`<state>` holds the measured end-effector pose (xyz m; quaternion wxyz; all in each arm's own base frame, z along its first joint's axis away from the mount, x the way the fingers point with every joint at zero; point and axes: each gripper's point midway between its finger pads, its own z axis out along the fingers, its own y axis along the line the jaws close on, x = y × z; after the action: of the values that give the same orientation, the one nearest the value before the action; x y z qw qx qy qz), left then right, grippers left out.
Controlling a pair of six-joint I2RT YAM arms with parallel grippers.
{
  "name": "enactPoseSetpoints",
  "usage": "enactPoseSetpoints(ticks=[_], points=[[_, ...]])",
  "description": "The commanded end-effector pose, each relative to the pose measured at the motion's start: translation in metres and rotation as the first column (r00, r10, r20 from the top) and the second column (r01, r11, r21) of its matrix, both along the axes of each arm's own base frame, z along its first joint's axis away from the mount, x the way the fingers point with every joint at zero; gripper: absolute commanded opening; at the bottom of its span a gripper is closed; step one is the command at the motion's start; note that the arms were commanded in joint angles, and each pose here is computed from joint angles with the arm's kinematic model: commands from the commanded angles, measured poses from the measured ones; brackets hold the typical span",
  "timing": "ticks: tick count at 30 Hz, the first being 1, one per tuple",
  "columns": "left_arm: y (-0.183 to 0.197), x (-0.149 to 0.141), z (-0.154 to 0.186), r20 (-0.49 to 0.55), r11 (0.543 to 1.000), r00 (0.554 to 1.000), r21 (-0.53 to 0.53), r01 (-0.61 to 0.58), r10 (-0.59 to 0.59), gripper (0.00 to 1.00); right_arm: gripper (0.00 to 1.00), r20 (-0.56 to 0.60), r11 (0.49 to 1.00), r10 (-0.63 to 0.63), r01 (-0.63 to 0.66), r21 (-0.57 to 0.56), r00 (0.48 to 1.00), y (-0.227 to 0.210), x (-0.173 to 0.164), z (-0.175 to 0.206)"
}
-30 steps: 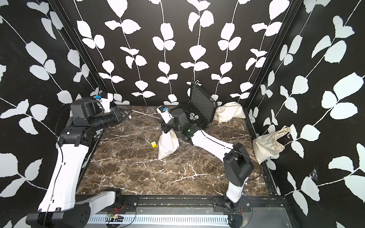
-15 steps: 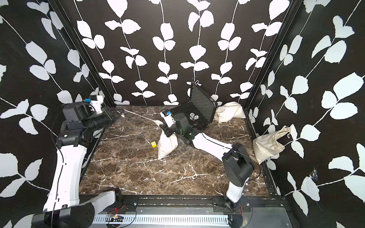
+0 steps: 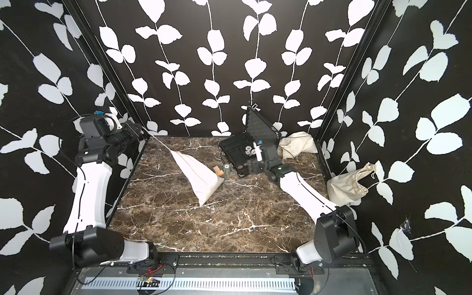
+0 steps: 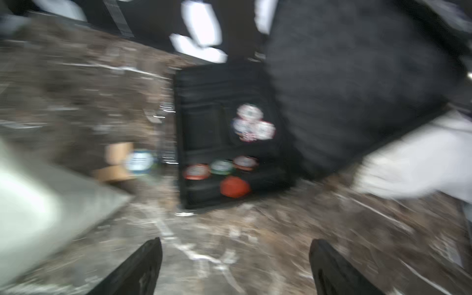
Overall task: Close the soil bag
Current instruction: Frap the soil bag at the center of the board, then move the soil bag to the center of the board.
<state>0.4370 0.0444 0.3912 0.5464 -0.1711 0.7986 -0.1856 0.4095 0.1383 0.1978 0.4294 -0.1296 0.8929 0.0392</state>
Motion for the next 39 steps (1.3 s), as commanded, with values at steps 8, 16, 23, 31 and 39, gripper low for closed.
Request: enactPoseSetpoints(ticks=[8,16,23,31,39], points=[[0.055,0.035,-0.133,-0.370,0.875,0.881,0.474,-0.095,0.296,0.51,1.00,-0.164,0.856,-0.476,0.498,0.136,0.864,-0.148,0.047,-0.062],[-0.013,0.037,-0.151,-0.347,0.880,0.917,0.474,-0.009,0.197,0.99,1.00,-0.219,0.768,-0.506,0.551,0.326,0.834,-0.167,0.130,-0.087],[-0.079,-0.003,-0.106,-0.211,0.867,0.975,0.495,0.048,0.066,0.99,0.99,-0.306,0.722,-0.488,0.575,0.384,0.817,-0.165,0.185,-0.122],[-0.077,-0.062,-0.050,-0.053,0.901,0.998,0.433,-0.015,0.042,0.99,0.20,-0.334,0.716,-0.503,0.601,0.357,0.797,-0.178,0.177,-0.129],[-0.162,-0.090,-0.019,0.139,0.908,0.914,0.241,0.342,-0.381,0.99,0.00,-0.259,0.780,-0.516,0.573,0.253,0.817,-0.186,0.084,-0.090]])
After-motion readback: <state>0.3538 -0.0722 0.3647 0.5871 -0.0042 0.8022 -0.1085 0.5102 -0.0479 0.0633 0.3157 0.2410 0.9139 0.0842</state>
